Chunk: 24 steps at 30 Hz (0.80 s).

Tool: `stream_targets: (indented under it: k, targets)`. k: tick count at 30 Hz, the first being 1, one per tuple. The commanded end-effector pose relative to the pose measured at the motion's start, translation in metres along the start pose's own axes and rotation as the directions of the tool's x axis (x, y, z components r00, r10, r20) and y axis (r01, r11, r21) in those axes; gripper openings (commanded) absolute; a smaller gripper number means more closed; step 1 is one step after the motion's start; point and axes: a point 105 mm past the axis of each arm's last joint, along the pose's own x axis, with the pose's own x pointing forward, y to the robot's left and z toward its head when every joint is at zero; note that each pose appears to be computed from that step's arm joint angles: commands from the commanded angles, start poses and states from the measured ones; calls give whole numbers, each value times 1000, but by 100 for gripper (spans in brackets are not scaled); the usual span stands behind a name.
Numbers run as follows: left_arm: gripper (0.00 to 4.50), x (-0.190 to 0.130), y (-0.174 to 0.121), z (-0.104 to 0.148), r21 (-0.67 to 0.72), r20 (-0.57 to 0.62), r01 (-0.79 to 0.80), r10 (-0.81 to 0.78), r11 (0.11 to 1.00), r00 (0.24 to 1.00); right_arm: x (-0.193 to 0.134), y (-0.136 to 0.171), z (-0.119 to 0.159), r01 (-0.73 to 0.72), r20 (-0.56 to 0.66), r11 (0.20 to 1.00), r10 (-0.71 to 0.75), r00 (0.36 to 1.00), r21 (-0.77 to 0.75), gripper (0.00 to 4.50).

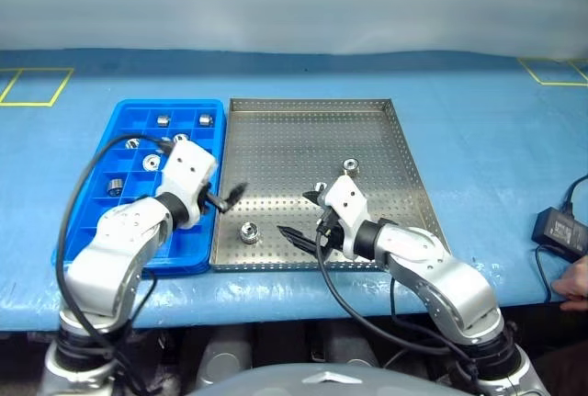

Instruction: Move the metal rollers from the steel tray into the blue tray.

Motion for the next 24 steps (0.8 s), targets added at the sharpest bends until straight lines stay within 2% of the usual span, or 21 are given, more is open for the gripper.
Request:
stream_targets:
  k: [1,8,13,18,24]
  targets:
    - [438,3,-21,-4,58,-95,256,-250,965,964,-5,0,10,26,41,1000,-26,999,-8,450]
    - [438,7,-25,-13,175,-295,499,-438,849,849,-6,3,9,63,58,998,-65,996,26,450]
    - [438,17,-21,-23,219,-386,555,-451,803,805,-7,5,7,88,64,995,-91,994,46,450]
    - [438,24,-20,-32,265,-438,580,-440,770,784,-9,5,7,106,68,993,-109,992,54,450]
    - [438,27,-24,-36,284,-446,596,-447,751,776,-11,4,6,122,64,991,-125,990,57,450]
